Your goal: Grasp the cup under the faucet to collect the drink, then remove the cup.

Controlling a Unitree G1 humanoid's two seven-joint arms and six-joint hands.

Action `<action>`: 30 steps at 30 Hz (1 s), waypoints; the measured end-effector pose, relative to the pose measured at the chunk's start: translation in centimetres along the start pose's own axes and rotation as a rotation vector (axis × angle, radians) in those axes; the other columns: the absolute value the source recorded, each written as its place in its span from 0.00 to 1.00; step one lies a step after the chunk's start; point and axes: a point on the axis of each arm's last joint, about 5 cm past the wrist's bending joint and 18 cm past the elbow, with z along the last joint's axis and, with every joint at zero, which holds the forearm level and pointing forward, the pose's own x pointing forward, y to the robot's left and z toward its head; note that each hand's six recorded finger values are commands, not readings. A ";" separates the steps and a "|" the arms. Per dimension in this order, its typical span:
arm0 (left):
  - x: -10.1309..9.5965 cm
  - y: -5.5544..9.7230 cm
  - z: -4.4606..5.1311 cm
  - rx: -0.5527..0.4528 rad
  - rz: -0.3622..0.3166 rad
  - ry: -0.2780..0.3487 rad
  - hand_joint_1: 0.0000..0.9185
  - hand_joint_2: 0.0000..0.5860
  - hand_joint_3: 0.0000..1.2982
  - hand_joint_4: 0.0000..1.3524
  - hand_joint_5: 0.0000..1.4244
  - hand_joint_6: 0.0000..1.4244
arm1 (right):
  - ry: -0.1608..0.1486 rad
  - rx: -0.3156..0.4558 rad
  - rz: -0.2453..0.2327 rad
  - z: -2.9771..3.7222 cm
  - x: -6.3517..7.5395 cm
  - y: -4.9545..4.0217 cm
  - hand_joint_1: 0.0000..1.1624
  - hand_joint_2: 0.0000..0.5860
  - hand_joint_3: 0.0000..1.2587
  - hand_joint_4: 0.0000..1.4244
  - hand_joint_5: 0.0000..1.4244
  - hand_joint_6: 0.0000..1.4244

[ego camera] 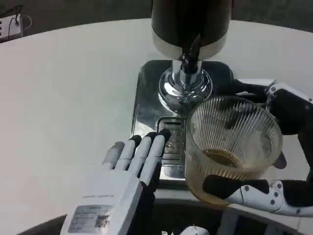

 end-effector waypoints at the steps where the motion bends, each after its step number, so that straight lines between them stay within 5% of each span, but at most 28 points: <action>1: 0.1 0.0 0.01 0.000 0.003 -0.001 0.00 0.24 0.00 0.00 0.00 0.00 | -0.006 -0.002 -0.001 0.06 0.0 -0.04 1.00 0.22 0.55 0.65 0.78 1.00; 30: 0.0 0.0 0.01 -0.013 0.008 0.014 0.00 0.24 0.00 0.00 0.00 0.00 | -0.044 -0.002 0.020 0.58 -0.1 0.07 1.00 0.22 0.55 0.64 0.78 1.00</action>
